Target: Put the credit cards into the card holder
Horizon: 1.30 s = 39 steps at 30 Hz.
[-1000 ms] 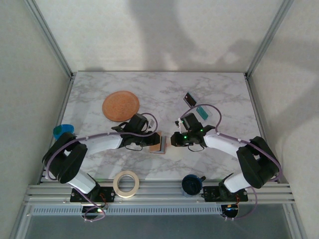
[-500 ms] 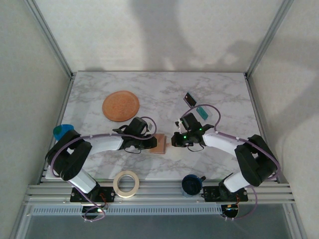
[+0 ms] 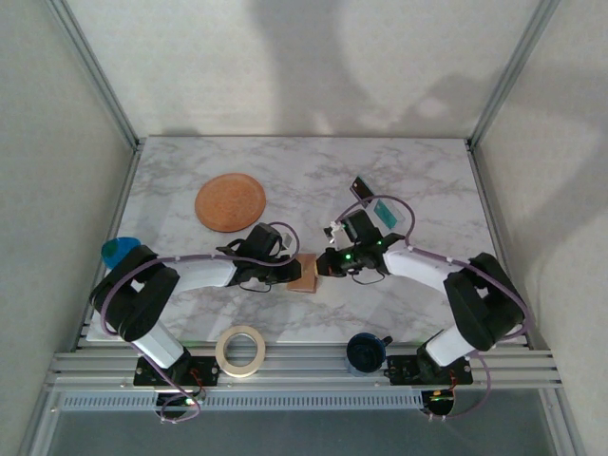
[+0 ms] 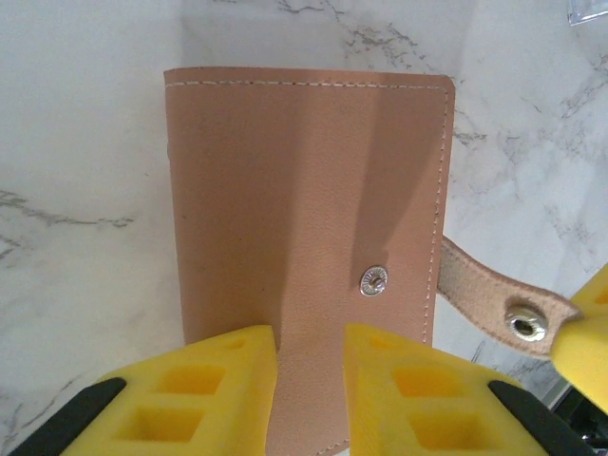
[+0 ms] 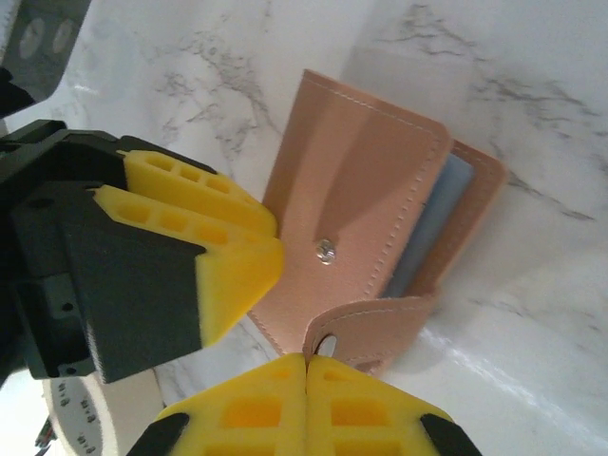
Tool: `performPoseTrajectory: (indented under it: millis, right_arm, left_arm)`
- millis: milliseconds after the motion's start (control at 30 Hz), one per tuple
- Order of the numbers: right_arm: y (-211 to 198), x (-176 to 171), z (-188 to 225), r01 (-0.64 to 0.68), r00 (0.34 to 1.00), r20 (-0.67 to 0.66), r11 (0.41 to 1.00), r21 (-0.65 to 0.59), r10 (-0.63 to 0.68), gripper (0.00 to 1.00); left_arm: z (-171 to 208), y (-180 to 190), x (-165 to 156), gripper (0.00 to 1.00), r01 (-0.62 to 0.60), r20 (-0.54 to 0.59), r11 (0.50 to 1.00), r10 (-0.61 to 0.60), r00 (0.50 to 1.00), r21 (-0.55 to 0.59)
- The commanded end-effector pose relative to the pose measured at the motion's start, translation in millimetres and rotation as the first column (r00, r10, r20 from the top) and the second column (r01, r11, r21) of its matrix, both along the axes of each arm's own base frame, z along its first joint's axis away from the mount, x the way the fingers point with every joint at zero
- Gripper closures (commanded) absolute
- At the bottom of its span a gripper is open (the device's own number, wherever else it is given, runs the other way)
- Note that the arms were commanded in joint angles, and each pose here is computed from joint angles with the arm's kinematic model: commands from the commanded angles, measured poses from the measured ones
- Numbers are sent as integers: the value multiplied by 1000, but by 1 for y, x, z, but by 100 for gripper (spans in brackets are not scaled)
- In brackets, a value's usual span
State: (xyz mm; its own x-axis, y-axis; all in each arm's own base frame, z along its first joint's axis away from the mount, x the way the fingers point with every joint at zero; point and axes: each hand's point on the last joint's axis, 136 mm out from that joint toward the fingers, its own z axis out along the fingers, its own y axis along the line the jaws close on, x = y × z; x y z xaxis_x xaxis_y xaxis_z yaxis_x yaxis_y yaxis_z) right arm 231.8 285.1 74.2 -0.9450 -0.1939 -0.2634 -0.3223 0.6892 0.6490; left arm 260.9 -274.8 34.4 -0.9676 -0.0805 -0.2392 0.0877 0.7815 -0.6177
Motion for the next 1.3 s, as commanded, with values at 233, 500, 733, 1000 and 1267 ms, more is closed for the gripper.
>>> performPoseTrajectory:
  millis: [233, 500, 733, 1000, 1267]
  right_arm:
    - [22, 7, 0, -110, 994, -19, 992, 55, 111, 100]
    - [12, 8, 12, -87, 996, 7, 995, 47, 87, 100]
    - [6, 4, 66, -108, 989, 106, 991, 82, 99, 100]
    - [20, 10, 71, -122, 990, 89, 983, 139, 110, 100]
    - [16, 10, 60, -119, 991, 73, 987, 110, 111, 100]
  left_arm:
    - [-23, 14, -13, 77, -37, -63, 998, 40, 997, 52]
    - [-5, 18, -10, 69, -40, -22, 997, 41, 999, 62]
    - [18, 34, 6, 53, -97, 42, 995, 96, 995, 31]
    - [31, 49, 15, 49, -116, 70, 993, 117, 991, -21]
    - [45, 55, 18, 39, -130, 85, 985, 140, 987, -115]
